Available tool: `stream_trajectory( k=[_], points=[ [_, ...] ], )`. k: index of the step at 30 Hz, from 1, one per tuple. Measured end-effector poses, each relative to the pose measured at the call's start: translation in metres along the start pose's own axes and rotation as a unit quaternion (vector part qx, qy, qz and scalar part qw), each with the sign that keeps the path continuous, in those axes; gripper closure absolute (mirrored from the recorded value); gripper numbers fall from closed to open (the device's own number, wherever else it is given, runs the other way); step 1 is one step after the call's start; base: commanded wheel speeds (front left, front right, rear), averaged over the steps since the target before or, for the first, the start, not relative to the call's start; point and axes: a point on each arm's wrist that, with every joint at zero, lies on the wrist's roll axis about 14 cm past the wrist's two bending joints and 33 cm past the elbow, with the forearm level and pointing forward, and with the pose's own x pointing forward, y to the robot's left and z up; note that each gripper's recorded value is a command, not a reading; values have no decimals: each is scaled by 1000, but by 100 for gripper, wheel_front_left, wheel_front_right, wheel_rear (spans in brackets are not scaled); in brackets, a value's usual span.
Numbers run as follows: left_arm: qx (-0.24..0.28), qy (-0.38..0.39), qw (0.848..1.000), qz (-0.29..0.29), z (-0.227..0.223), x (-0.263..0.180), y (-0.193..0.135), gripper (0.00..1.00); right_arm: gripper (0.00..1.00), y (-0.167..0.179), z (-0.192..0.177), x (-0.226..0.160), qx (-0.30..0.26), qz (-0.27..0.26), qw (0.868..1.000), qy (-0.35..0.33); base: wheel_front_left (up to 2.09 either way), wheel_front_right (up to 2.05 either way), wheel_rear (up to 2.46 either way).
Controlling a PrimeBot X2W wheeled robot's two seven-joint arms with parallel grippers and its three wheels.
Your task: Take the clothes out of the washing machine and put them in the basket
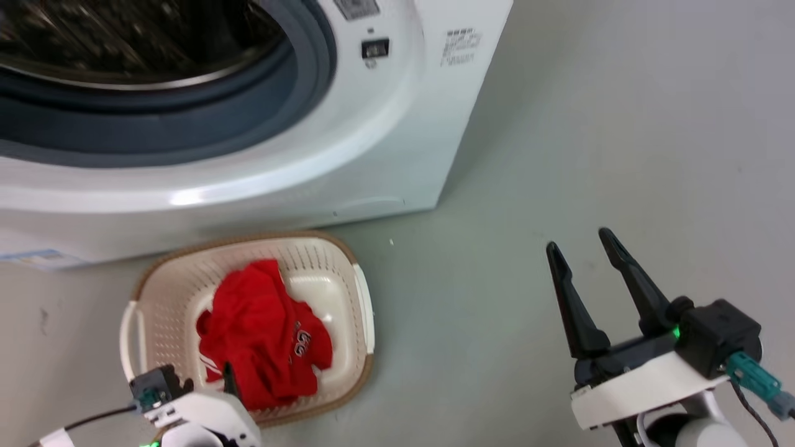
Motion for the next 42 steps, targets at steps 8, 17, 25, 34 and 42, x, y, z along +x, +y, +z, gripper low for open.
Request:
stream_trajectory(
  k=[8,17,25,34,42],
  points=[
    [3,-91,996,-20,40,-47,3,0,0,15,29,-33,-6,11,999,-35,0,0,0],
    [18,-223,972,-65,101,-96,-9,0,0,19,51,-55,-16,14,997,-70,0,0,0],
    [39,-346,932,-101,154,-154,-30,0,0,19,56,-70,-26,12,997,-78,0,0,0],
    [75,-431,891,-120,180,-212,-43,0,0,17,57,-79,-34,8,996,-80,0,0,0],
    [83,-439,886,-122,182,-232,-44,0,0,15,47,-85,-36,4,997,-67,0,0,0]
  ],
)
